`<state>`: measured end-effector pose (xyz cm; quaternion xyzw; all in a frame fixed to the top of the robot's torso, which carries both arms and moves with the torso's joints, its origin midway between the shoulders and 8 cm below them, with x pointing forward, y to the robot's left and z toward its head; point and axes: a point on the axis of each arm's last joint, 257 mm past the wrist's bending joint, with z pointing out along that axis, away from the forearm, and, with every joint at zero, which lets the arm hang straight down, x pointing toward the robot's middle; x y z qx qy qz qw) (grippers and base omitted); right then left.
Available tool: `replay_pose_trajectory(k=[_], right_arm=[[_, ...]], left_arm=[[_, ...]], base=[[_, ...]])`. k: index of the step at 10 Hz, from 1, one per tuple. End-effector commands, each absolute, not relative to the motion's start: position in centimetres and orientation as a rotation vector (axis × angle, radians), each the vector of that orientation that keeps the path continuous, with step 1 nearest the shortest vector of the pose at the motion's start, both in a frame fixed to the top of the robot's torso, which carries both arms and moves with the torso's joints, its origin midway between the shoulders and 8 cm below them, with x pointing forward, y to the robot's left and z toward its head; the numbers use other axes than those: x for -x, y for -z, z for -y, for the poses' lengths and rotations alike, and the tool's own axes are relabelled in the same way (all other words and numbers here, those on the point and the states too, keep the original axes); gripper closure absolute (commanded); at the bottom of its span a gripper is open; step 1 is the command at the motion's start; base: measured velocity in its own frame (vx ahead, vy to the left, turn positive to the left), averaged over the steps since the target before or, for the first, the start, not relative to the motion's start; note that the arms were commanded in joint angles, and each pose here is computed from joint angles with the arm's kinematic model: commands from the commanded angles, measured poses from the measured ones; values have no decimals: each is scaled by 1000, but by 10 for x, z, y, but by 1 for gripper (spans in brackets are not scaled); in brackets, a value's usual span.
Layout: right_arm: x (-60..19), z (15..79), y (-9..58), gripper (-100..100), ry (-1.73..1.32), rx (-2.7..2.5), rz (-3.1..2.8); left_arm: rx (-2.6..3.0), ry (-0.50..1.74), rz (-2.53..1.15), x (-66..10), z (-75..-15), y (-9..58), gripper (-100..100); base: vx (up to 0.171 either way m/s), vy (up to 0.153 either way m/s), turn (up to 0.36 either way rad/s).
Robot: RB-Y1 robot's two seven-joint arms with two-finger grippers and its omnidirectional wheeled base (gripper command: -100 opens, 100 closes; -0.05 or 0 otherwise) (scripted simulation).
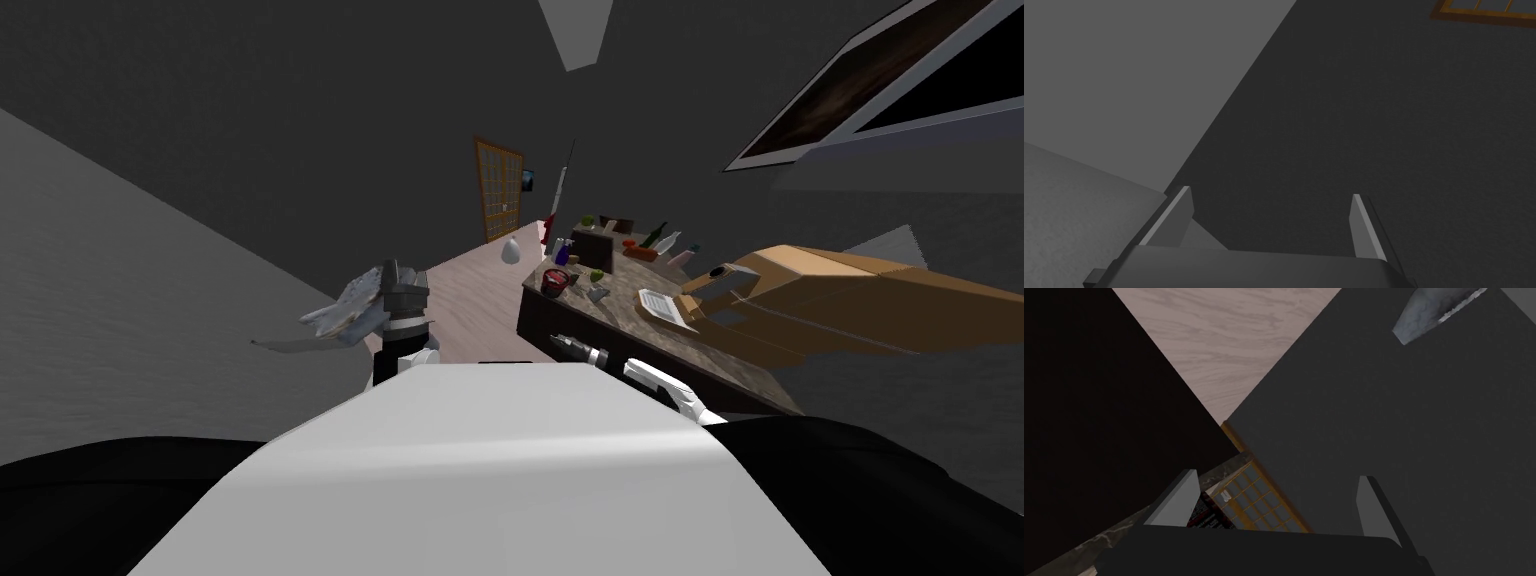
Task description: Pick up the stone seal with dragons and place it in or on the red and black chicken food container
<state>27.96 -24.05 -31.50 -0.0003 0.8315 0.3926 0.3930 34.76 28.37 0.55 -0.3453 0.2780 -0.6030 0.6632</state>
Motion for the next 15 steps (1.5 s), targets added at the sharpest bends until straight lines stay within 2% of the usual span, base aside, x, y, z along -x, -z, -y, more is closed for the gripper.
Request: replay_pose_trajectory(k=[1,6,8,15], right_arm=[[-278,249,317,-100,-973,25,-2136],[-243,318,363,-100,-766,215,-2352],[-242,336,362,-100,-719,250,-2382],[-205,462,376,-100,-372,531,-2605]], left_arm=[[780,1363,-628,-348,-284,-5,0],[780,1363,-628,-348,-284,-5,0],[780,1363,-628,-348,-284,-5,0],[780,1363,-628,-348,-284,-5,0]], base=[[0,1,-11],[19,7,112],[22,4,34],[58,6,102]])
